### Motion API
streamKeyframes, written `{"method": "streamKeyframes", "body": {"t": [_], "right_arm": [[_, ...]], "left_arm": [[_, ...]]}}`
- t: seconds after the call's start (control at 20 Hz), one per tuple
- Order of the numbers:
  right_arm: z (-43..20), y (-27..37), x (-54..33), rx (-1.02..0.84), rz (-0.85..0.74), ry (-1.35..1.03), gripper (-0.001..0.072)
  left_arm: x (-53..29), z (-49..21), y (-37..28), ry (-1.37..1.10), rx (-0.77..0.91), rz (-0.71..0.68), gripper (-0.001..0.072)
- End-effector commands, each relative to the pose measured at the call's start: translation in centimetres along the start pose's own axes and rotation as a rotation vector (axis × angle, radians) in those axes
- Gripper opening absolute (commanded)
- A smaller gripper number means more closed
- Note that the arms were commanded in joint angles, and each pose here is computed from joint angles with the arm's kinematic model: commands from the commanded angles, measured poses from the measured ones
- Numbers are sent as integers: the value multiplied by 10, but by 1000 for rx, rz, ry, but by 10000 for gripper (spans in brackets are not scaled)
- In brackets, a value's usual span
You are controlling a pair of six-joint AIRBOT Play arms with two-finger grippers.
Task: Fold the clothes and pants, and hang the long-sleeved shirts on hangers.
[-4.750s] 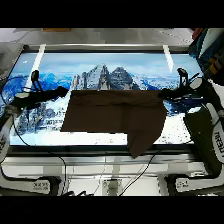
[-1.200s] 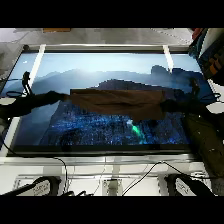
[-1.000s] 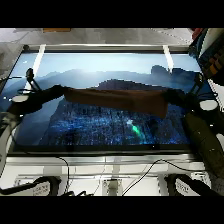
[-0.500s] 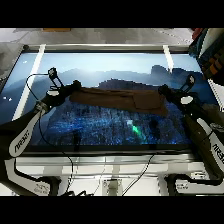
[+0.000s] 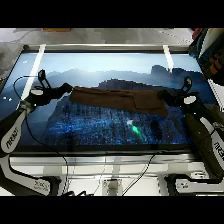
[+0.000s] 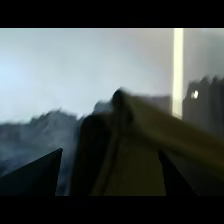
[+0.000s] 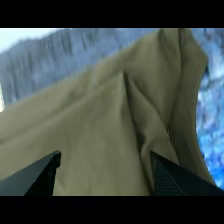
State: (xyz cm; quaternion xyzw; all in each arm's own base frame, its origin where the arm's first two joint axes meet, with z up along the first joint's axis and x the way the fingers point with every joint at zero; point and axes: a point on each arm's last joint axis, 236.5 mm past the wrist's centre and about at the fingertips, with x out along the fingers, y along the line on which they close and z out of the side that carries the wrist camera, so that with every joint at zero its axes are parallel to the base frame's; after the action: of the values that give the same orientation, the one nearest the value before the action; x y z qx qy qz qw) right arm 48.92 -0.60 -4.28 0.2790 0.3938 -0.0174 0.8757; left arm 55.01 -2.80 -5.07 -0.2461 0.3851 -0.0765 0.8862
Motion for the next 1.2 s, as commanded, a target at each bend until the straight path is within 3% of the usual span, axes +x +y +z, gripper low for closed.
{"method": "streamKeyframes", "body": {"t": [0.0,0.45,0.55,0.6,0.65,0.75,0.9,0.95,1.1,1.15], "right_arm": [[-14,-1,-1,-14,6,64,628],[-36,8,-4,-8,40,160,623],[-47,11,-6,-36,56,203,623],[-52,12,-7,-55,66,225,623],[-55,15,-9,-70,78,246,623],[-59,26,-16,-109,114,290,622],[-52,50,-30,-160,180,335,618],[-46,58,-35,-168,201,334,566],[-32,92,-46,-209,267,325,89],[-33,106,-46,-239,283,320,20]], "left_arm": [[-15,-42,35,209,-18,39,714],[49,-52,-17,244,-26,-132,710],[60,-50,-34,226,24,-137,671],[64,-47,-43,207,68,-141,594],[64,-47,-50,201,121,-147,445],[61,-51,-46,230,215,-123,20],[39,-50,-50,271,313,-116,17],[26,-45,-54,281,363,-112,17],[-29,-32,-70,317,531,-90,17],[-52,-30,-79,335,570,-92,17]]}}
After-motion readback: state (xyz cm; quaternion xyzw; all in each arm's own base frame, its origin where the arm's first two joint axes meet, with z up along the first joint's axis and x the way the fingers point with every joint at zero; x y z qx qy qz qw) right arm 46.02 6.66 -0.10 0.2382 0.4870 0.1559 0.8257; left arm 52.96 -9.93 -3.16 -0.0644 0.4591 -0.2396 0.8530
